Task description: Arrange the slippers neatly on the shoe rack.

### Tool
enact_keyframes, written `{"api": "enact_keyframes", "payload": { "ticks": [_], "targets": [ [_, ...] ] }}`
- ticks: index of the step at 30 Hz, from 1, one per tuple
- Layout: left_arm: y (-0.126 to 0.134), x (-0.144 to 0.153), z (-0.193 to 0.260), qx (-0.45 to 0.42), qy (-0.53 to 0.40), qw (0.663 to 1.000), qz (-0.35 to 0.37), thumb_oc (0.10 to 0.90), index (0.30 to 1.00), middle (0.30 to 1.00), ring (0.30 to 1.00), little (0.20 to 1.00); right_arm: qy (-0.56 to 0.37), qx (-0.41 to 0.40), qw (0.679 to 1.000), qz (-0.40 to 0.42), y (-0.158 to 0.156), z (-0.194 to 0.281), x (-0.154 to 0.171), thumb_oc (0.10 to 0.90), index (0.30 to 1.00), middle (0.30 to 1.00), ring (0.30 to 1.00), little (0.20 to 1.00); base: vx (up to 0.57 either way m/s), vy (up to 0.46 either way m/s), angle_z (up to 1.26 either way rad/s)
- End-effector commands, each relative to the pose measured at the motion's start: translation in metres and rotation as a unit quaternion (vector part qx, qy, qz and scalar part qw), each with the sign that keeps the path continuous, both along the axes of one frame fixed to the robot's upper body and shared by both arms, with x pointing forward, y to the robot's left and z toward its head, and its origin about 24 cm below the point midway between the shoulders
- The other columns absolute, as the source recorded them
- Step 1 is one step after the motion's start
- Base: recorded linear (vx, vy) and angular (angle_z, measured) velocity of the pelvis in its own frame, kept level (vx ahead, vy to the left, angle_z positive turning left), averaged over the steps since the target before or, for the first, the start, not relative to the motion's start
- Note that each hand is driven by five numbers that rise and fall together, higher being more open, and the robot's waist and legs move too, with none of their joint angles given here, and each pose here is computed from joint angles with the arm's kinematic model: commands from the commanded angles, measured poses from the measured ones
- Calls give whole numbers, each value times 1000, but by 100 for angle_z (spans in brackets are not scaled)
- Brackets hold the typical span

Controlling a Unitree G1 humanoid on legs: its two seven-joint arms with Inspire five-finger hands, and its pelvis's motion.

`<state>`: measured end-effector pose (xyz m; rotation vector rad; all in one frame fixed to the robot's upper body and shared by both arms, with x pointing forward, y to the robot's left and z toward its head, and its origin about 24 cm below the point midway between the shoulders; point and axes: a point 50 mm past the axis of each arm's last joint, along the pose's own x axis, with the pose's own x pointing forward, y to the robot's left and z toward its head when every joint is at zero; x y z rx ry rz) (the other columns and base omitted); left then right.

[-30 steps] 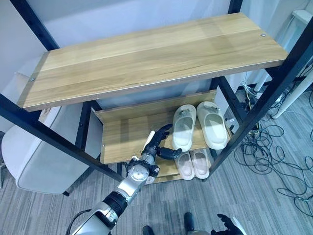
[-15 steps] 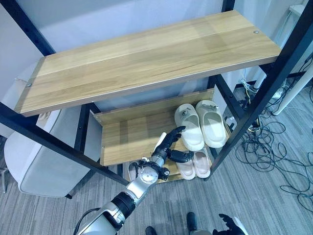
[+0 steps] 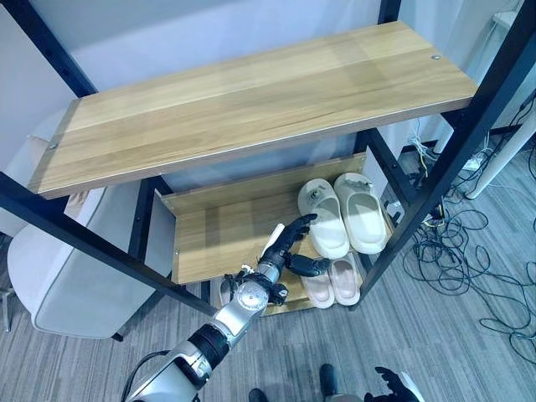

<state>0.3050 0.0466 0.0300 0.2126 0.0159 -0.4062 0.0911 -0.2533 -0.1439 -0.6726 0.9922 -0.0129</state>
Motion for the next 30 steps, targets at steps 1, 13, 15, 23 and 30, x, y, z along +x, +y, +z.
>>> {"api": "enact_keyframes", "payload": {
  "ticks": [1, 13, 15, 23, 30],
  "targets": [
    [-7, 29, 70, -67, -125, 990, -5, 800, 900, 900, 900, 900, 27, 33, 999, 5, 16, -9, -24, 800, 900, 900, 900, 900, -2, 0, 12],
    [82, -18, 49, -126, -97, 987, 31, 800, 900, 900, 900, 900, 34, 51, 998, -2, 26, -12, -19, 800, 900, 900, 900, 900, -15, 32, 14],
    [101, -35, 41, -117, -82, 989, 39, 800, 900, 900, 900, 900, 36, 54, 998, -3, 28, -12, -18, 800, 900, 900, 900, 900, -2, 47, 14],
    [158, -83, 12, -22, -19, 997, 65, 800, 900, 900, 900, 900, 43, 60, 997, 8, 30, -14, -17, 800, 900, 900, 900, 900, 18, 59, 14],
    [195, -118, -58, 141, 121, 977, 104, 800, 900, 900, 900, 900, 39, 57, 997, 18, 26, -12, -11, 800, 900, 900, 900, 900, 7, 64, 6]
  ]
}}
